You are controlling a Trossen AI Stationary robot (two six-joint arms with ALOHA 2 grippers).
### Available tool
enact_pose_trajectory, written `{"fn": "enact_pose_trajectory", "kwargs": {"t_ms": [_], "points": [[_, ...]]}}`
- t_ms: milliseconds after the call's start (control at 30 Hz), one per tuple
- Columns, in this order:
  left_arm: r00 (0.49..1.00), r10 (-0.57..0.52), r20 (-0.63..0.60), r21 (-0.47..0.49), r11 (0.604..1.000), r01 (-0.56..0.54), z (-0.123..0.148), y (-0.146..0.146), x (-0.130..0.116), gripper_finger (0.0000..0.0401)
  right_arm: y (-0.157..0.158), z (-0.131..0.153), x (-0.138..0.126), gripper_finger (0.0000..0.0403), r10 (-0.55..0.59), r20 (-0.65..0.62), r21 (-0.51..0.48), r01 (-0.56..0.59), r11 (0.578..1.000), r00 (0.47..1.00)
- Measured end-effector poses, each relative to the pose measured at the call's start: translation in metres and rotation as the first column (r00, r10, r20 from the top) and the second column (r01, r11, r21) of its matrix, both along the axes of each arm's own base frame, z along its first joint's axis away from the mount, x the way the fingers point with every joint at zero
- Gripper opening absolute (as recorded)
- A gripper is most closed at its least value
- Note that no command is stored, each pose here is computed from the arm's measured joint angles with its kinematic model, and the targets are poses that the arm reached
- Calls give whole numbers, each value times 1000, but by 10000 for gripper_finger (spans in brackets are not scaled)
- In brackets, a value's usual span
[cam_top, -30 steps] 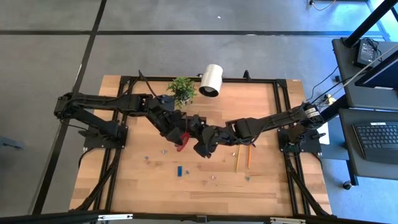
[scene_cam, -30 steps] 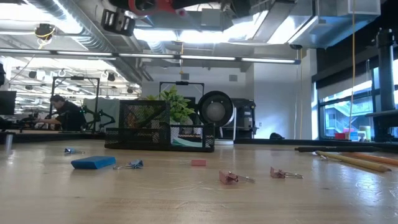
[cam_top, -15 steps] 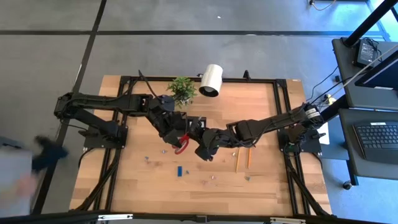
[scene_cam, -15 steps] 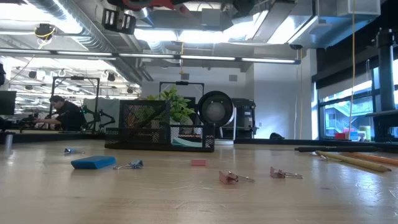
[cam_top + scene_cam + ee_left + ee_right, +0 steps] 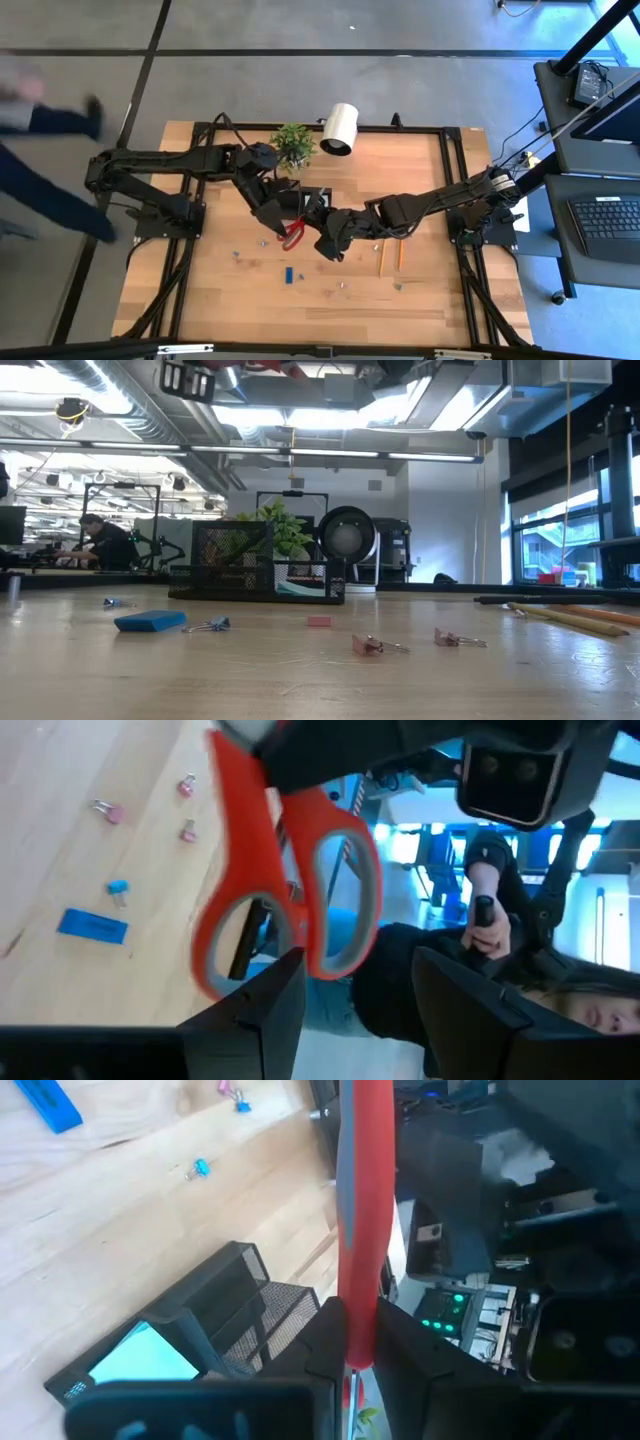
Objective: Pick and place office supplies into organizer
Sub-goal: Put the red scissors into the black desk organizer
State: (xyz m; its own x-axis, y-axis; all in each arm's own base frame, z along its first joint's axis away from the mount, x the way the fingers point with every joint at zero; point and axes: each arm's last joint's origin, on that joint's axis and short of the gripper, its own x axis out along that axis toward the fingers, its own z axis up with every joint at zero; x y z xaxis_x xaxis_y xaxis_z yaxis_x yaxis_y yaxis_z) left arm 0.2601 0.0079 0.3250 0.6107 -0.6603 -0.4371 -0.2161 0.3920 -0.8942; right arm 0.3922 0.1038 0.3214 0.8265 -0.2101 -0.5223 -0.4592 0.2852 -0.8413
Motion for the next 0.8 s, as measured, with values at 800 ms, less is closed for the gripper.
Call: {"fn": "enact_pose_trajectory", "kwargs": {"t_ms": [800], "points": [[850, 137, 509, 690, 525, -498, 58, -1, -93, 177, -96, -6, 31, 44, -509, 276, 875, 6, 484, 815]]}}
